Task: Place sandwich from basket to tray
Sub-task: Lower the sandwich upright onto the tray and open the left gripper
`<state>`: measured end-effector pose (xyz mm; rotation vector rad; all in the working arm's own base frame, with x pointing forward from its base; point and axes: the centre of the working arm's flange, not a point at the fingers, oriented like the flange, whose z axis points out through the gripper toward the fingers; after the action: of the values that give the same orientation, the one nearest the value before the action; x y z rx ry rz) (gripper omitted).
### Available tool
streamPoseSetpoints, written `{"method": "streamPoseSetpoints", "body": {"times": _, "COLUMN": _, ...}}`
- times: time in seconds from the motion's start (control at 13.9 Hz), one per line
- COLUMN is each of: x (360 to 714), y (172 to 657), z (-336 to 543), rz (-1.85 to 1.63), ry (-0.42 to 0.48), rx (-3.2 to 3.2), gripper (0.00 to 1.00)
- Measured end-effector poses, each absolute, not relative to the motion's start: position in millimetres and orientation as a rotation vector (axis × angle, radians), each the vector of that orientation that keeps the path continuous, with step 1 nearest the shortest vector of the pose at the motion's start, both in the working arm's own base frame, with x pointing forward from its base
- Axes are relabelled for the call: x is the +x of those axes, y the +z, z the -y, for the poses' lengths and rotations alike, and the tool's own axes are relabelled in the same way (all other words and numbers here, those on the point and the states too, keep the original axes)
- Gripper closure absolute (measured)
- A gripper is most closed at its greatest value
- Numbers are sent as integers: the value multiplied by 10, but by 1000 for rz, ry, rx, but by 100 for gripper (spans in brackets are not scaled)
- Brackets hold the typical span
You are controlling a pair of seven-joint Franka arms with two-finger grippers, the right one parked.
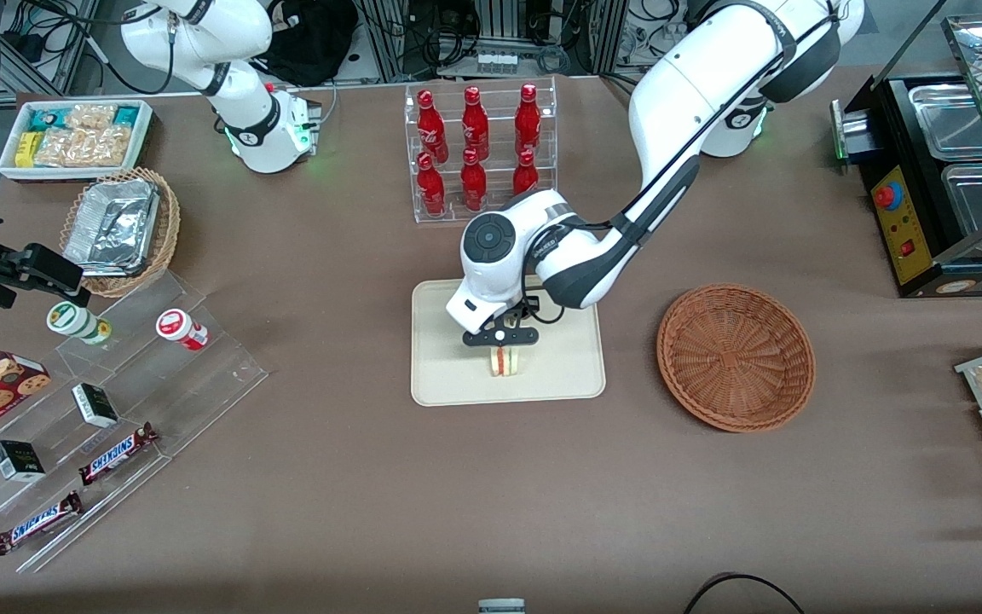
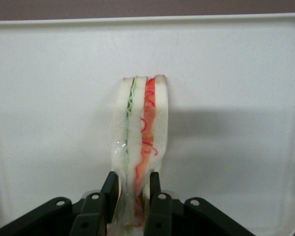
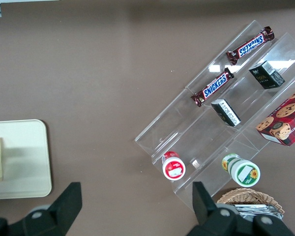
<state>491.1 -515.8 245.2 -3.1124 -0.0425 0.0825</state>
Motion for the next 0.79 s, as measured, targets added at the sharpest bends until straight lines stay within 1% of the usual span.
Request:
{"method": "streamPoseSetpoints", "body": {"times": 0.07, "x": 4907, "y": 2420, "z": 5156, "rz": 42, "ry": 89, "rx": -3110, "gripper": 66}}
{"method": "streamPoseSetpoints", "body": {"times": 0.14, "x": 4904, "y": 2386, "z": 5156, "rz": 43, "ry": 95, "rx": -3110, "gripper": 61}}
{"method": "streamPoseSetpoints", "body": {"times": 0.29, "x": 4914, "y": 2372, "z": 5163, "rz": 47, "ry": 92, "rx": -3117, "gripper": 40}}
{"method": "streamPoseSetpoints", "body": {"times": 0.36, "x": 4937, "y": 2408, "z": 5168, "rz": 53, "ry": 82, "rx": -3123, "gripper": 31}}
{"method": "streamPoseSetpoints", "body": {"times": 0.43, "x": 4967, "y": 2478, "z": 5180, "rz": 63, "ry": 72, "rx": -3134, "gripper": 20}}
{"method": "streamPoseSetpoints", "body": {"times": 0.58, "x": 5017, "y": 2710, "z": 5208, "rz": 92, "ry": 50, "rx": -3166, "gripper": 2}}
{"method": "streamPoseSetpoints", "body": {"times": 0.65, "x": 5030, "y": 2867, "z": 5211, "rz": 103, "ry": 36, "rx": -3176, "gripper": 0}}
{"method": "streamPoseSetpoints", "body": {"times": 0.79, "x": 5047, "y": 3261, "z": 5156, "rz": 125, "ry": 0, "rx": -3169, "gripper": 0}}
